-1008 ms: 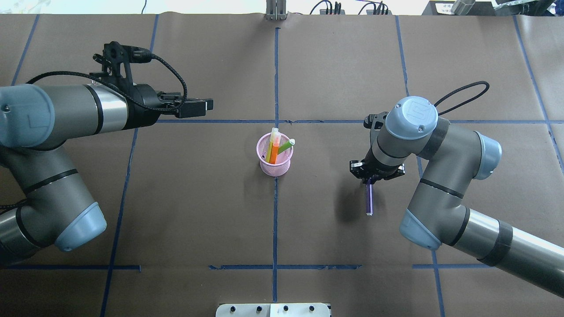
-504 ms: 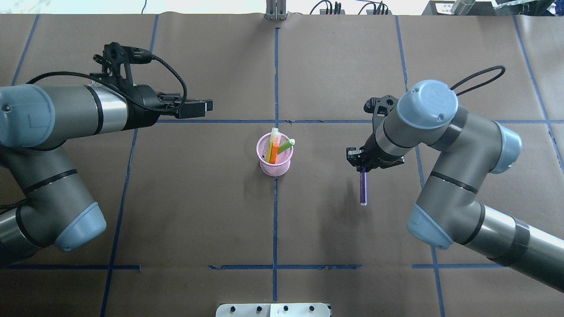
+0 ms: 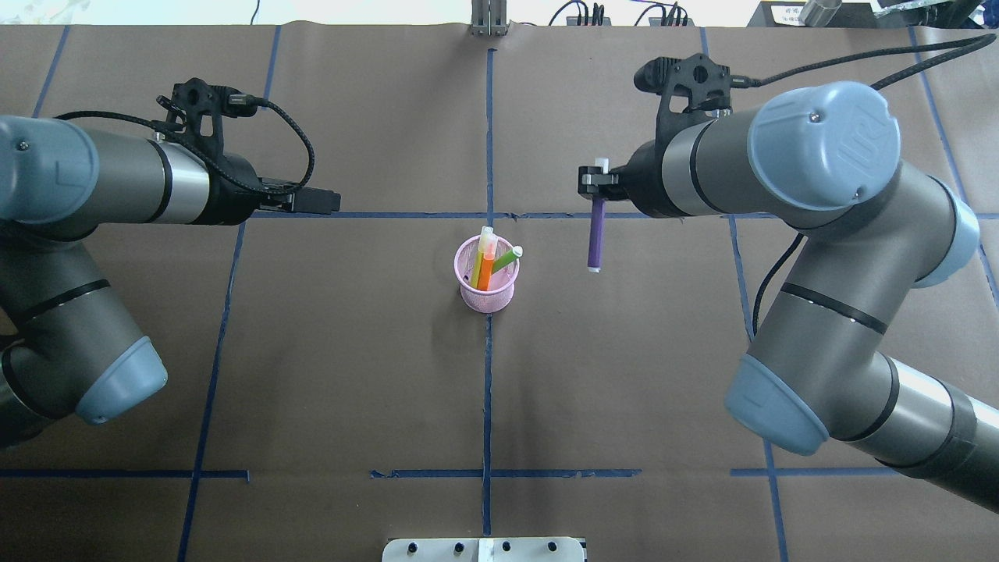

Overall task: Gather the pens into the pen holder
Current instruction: 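Lift the purple marker upright and carry it over the cup with the right gripper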

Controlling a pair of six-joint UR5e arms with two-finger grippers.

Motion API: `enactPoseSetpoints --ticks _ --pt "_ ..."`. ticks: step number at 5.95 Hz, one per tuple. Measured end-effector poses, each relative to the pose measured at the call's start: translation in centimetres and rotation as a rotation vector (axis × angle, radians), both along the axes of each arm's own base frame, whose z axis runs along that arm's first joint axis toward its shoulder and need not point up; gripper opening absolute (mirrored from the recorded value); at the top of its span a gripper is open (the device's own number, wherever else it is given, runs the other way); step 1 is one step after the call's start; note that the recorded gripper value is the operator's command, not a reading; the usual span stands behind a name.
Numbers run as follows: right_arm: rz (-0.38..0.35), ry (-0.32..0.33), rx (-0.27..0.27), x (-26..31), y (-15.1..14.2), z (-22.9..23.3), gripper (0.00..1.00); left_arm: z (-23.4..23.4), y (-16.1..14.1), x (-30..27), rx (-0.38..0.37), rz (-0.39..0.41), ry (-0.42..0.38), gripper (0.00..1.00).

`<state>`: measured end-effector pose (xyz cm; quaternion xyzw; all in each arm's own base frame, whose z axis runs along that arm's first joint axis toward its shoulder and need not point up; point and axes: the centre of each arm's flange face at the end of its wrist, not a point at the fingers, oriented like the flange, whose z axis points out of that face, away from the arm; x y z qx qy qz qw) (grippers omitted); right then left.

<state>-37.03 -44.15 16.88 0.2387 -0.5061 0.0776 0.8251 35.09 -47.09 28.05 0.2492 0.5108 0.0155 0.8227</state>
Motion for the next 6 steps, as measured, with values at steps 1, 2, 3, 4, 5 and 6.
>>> enactPoseSetpoints --ticks 1,2,3,4,5,6 --pt "0.054 -0.051 0.079 -0.2 0.5 -1.5 0.0 0.7 -0.4 -0.2 -0.01 0.022 -0.052 1.0" --pt "0.107 -0.071 0.157 -1.8 1.9 -2.6 0.0 1.3 -0.8 -0.5 -0.013 0.036 -0.094 1.0" --pt "0.168 -0.046 0.259 -4.4 4.1 -3.2 0.0 1.9 -1.1 -0.9 -0.013 0.047 -0.119 1.0" --pt "0.211 0.0 0.345 -7.0 5.9 -3.3 0.0 2.6 -1.3 -1.4 -0.014 0.056 -0.133 1.0" --pt "0.232 0.038 0.378 -9.0 6.4 -2.8 0.0 3.0 -1.5 -1.5 -0.018 0.059 -0.139 1.0" --pt "0.249 0.066 0.389 -11.2 6.1 -2.9 0.0 3.6 -1.5 -1.6 -0.025 0.061 -0.146 1.0"
